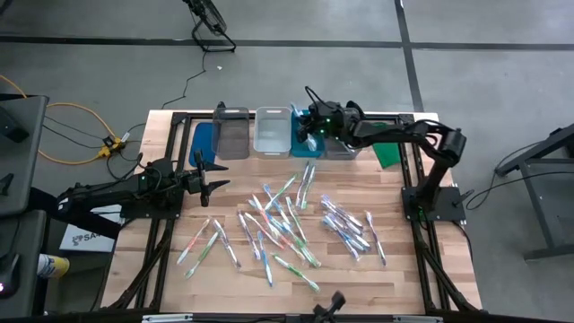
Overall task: Pick & Place Toothbrushes
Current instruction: Put the blue toothbrush into the blue bin, then put the violet toothbrush into the gray bin
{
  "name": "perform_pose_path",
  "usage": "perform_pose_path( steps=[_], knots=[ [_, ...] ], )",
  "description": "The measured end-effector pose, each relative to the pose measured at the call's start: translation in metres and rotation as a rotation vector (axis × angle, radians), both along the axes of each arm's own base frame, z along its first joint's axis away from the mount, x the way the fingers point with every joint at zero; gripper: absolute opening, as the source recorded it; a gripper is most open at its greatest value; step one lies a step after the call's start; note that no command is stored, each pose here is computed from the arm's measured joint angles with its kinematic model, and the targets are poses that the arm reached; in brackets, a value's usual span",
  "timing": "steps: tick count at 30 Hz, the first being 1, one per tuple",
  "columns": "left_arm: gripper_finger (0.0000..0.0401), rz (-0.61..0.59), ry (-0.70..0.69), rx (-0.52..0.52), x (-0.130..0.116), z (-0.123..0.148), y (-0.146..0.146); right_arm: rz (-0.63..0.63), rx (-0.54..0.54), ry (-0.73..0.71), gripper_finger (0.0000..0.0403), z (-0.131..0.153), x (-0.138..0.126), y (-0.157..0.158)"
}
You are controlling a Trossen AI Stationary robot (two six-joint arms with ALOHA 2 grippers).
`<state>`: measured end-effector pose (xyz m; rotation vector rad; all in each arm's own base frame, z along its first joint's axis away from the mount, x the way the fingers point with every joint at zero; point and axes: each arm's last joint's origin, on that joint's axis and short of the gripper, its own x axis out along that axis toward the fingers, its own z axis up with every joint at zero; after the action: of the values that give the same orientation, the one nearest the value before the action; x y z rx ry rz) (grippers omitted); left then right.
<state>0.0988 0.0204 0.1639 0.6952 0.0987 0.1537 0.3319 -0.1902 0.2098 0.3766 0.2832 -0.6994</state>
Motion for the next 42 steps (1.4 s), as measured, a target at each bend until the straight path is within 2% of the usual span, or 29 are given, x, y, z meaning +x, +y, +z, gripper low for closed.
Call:
perform_pose_path(
  steps=[8,18,33,37,42],
  knots=[
    [0.0193,0.0,0.0,0.0,0.0,0.0,0.0,-0.028,0.057,0.045,0.0022,-0.022,-0.003,-0.014],
    [0.0193,0.0,0.0,0.0,0.0,0.0,0.0,-0.021,0.09,0.06,0.0024,-0.027,-0.004,-0.015],
    [0.0193,0.0,0.0,0.0,0.0,0.0,0.0,-0.03,0.101,0.052,0.0117,-0.025,-0.004,-0.014],
    [0.0193,0.0,0.0,0.0,0.0,0.0,0.0,-0.037,0.088,0.033,0.0126,-0.017,-0.006,-0.013],
    [0.0193,0.0,0.0,0.0,0.0,0.0,0.0,-0.028,0.062,-0.003,0.0118,-0.005,-0.008,-0.012]
  ],
)
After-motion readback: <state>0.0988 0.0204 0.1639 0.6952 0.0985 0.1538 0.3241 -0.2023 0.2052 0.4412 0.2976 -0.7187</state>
